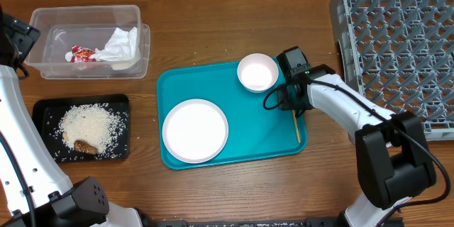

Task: Sort waste into correct bins and load items into the dishwasher
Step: 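Grasp the wooden chopsticks at the teal tray's right edge with the right gripper, then lift the chopsticks and carry them to the grey rack's right side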

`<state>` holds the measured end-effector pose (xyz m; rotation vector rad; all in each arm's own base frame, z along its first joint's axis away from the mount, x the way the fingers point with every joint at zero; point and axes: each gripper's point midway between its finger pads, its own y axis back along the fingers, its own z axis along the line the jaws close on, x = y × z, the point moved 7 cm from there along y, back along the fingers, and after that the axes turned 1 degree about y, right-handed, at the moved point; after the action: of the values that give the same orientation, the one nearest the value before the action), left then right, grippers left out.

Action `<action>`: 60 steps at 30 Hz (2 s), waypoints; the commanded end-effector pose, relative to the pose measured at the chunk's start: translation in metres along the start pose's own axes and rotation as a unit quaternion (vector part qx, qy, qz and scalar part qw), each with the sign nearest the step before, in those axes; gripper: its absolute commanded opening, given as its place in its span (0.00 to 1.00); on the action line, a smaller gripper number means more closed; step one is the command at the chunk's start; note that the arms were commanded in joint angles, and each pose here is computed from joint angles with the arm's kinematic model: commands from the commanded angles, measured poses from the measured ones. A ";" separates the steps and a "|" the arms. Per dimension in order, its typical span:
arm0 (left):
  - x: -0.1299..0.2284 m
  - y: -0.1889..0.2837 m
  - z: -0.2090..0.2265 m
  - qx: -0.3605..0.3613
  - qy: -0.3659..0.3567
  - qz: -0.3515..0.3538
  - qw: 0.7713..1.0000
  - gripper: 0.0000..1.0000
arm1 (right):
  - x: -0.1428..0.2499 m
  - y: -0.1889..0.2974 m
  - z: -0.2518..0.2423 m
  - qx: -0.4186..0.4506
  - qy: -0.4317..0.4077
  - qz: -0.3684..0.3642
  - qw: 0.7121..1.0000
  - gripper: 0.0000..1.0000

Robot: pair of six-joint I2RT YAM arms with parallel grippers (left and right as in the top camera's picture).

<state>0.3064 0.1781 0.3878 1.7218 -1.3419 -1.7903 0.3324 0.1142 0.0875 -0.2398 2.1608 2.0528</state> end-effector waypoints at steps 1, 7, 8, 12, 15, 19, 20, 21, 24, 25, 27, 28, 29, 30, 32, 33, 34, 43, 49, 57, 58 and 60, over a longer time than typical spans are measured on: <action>-0.001 0.000 0.000 -0.003 0.009 -0.004 1.000 1.00 | 0.009 -0.008 -0.002 -0.001 -0.007 0.012 1.000 0.38; -0.001 -0.001 0.000 -0.004 0.009 -0.003 1.000 1.00 | 0.014 -0.009 -0.001 -0.010 -0.008 0.022 1.000 0.37; -0.001 -0.001 0.000 -0.004 0.009 -0.003 1.000 1.00 | 0.014 -0.009 -0.001 -0.010 -0.008 0.022 1.000 0.34; -0.001 -0.001 0.000 -0.004 0.008 -0.003 1.000 1.00 | 0.014 -0.009 0.000 -0.010 -0.011 0.022 1.000 0.33; -0.001 -0.002 0.000 -0.005 0.008 -0.002 1.000 1.00 | 0.013 -0.010 0.000 -0.010 -0.010 0.021 1.000 0.32; -0.001 -0.002 0.000 -0.004 0.008 -0.003 1.000 1.00 | 0.014 -0.015 0.000 -0.009 -0.010 0.026 1.000 0.26; -0.001 -0.002 0.000 -0.005 0.008 -0.002 1.000 1.00 | 0.015 -0.019 0.000 -0.007 -0.009 0.030 0.999 0.24; -0.001 -0.002 -0.001 -0.005 0.008 -0.002 1.000 1.00 | 0.015 -0.021 0.000 -0.006 -0.009 0.033 0.999 0.22; -0.001 -0.002 0.000 -0.005 0.008 -0.002 1.000 1.00 | 0.018 -0.029 0.000 -0.002 -0.013 0.044 0.999 0.13; -0.001 -0.002 0.000 -0.005 0.008 -0.002 1.000 1.00 | 0.019 -0.030 0.000 0.000 -0.018 0.047 0.999 0.10; -0.001 -0.002 0.000 -0.005 0.008 -0.002 1.000 1.00 | 0.021 -0.033 0.000 0.001 -0.018 0.052 0.998 0.04; -0.001 -0.002 0.000 -0.005 0.008 -0.002 1.000 1.00 | 0.021 -0.033 0.000 0.000 -0.018 0.054 0.998 0.04; -0.001 -0.002 0.000 -0.005 0.008 -0.002 1.000 1.00 | 0.021 -0.032 0.001 -0.001 -0.018 0.056 0.998 0.04; -0.001 -0.002 0.000 -0.005 0.008 -0.002 1.000 1.00 | 0.020 -0.029 0.001 -0.001 -0.018 0.055 0.998 0.04; -0.001 -0.002 0.000 -0.005 0.008 -0.002 1.000 1.00 | 0.015 -0.021 0.000 0.000 -0.016 0.056 0.998 0.04; -0.001 -0.002 -0.001 -0.005 0.008 -0.002 1.000 1.00 | 0.011 -0.015 -0.001 -0.001 -0.013 0.054 0.998 0.04; -0.001 -0.002 0.000 -0.005 0.008 -0.002 1.000 1.00 | 0.005 -0.008 -0.003 -0.002 -0.011 0.051 0.999 0.04; -0.001 -0.002 0.000 -0.005 0.008 -0.002 1.000 1.00 | -0.080 0.098 -0.055 -0.011 -0.056 -0.028 0.998 0.04; -0.001 -0.002 0.000 -0.005 0.008 -0.002 1.000 1.00 | -0.128 0.152 -0.119 -0.003 -0.100 -0.134 0.986 0.04; -0.001 -0.002 -0.001 -0.005 0.008 -0.002 1.000 1.00 | -0.149 0.163 -0.206 0.028 -0.139 -0.219 0.965 0.04; -0.001 -0.002 0.000 -0.005 0.008 -0.002 1.000 1.00 | -0.151 0.164 -0.212 0.029 -0.124 -0.227 0.965 0.04; -0.001 -0.002 0.000 -0.005 0.008 -0.002 1.000 1.00 | -0.155 0.166 -0.222 0.031 -0.087 -0.243 0.966 0.04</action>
<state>0.3065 0.1781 0.3879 1.7222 -1.3424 -1.7900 0.4456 -0.0947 0.2789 -0.3224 1.7975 1.6462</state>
